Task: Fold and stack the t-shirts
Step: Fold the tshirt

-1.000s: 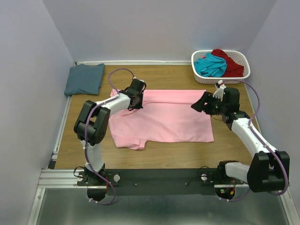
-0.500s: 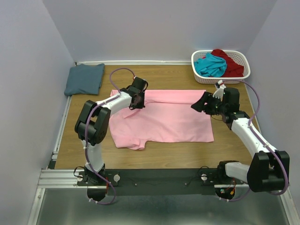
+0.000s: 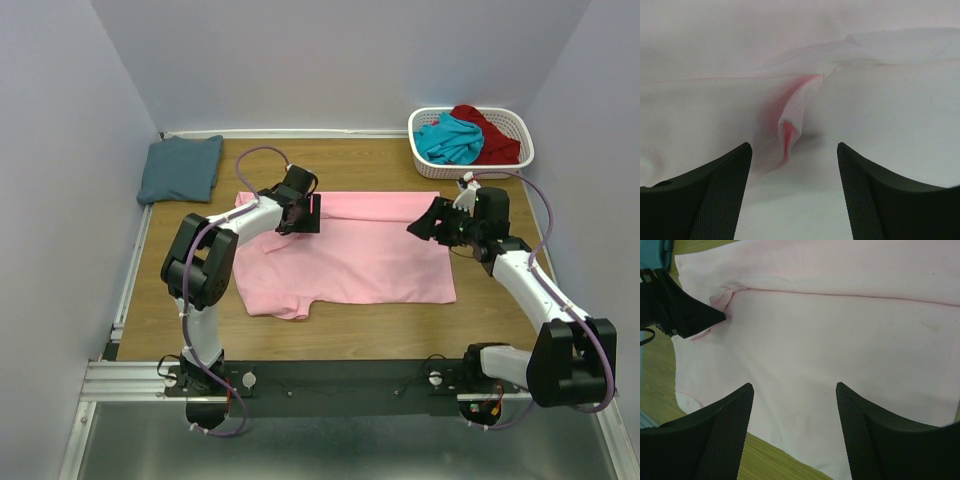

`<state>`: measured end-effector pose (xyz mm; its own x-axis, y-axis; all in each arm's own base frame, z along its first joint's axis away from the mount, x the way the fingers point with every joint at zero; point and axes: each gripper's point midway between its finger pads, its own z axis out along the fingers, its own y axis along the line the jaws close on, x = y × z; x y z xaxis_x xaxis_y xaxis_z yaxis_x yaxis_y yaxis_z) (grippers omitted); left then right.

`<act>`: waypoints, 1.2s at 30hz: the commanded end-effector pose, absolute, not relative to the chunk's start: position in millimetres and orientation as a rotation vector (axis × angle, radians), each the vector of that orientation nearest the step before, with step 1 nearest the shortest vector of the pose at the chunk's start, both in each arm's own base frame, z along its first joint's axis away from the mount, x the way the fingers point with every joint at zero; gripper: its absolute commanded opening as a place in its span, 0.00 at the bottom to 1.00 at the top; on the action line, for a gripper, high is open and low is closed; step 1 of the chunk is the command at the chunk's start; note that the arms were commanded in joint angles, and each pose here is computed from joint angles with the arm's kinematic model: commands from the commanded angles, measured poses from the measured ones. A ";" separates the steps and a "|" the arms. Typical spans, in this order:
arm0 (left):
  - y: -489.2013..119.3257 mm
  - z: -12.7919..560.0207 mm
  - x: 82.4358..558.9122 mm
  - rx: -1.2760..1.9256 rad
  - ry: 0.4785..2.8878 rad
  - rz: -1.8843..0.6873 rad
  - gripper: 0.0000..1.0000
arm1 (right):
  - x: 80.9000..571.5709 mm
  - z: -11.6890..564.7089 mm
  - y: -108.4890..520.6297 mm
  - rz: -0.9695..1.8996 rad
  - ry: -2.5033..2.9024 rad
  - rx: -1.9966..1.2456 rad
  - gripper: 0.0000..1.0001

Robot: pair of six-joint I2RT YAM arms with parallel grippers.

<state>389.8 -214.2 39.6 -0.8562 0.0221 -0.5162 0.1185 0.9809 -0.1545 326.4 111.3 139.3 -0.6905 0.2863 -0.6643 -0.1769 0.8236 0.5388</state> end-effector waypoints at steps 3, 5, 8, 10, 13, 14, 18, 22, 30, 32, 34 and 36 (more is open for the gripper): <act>-226.7 62.6 412.0 0.119 2.492 -0.280 0.78 | 318.1 128.8 114.2 0.776 2.253 0.069 0.75; -231.7 66.1 416.1 0.130 2.481 -0.298 0.75 | 318.6 129.3 113.7 0.775 2.251 0.069 0.75; -238.9 66.2 418.7 0.153 2.475 -0.317 0.68 | 318.3 127.8 113.7 0.776 2.255 0.072 0.75; -243.4 64.6 418.6 0.172 2.476 -0.321 0.66 | 318.7 127.5 113.7 0.776 2.257 0.073 0.75; -247.0 61.3 417.2 0.188 2.479 -0.317 0.62 | 318.4 127.1 114.2 0.777 2.257 0.071 0.75; -250.3 60.0 415.4 0.198 2.481 -0.324 0.61 | 318.0 127.0 114.1 0.776 2.257 0.069 0.75; -256.5 51.6 408.8 0.224 2.500 -0.330 0.61 | 317.1 125.5 113.9 0.774 2.260 0.071 0.75; -262.6 40.5 397.8 0.246 2.530 -0.340 0.61 | 316.5 125.5 113.6 0.773 2.260 0.072 0.75; -271.9 24.8 379.3 0.262 2.581 -0.402 0.61 | 316.2 123.1 113.6 0.773 2.267 0.075 0.75; -273.3 31.4 376.9 0.257 2.573 -0.421 0.61 | 317.4 122.6 113.5 0.772 2.269 0.078 0.75; -275.8 54.4 377.8 0.247 2.529 -0.457 0.62 | 321.3 124.3 113.6 0.772 2.268 0.082 0.75; -272.1 85.4 380.4 0.221 2.470 -0.470 0.64 | 326.6 121.3 113.1 0.769 2.283 0.102 0.75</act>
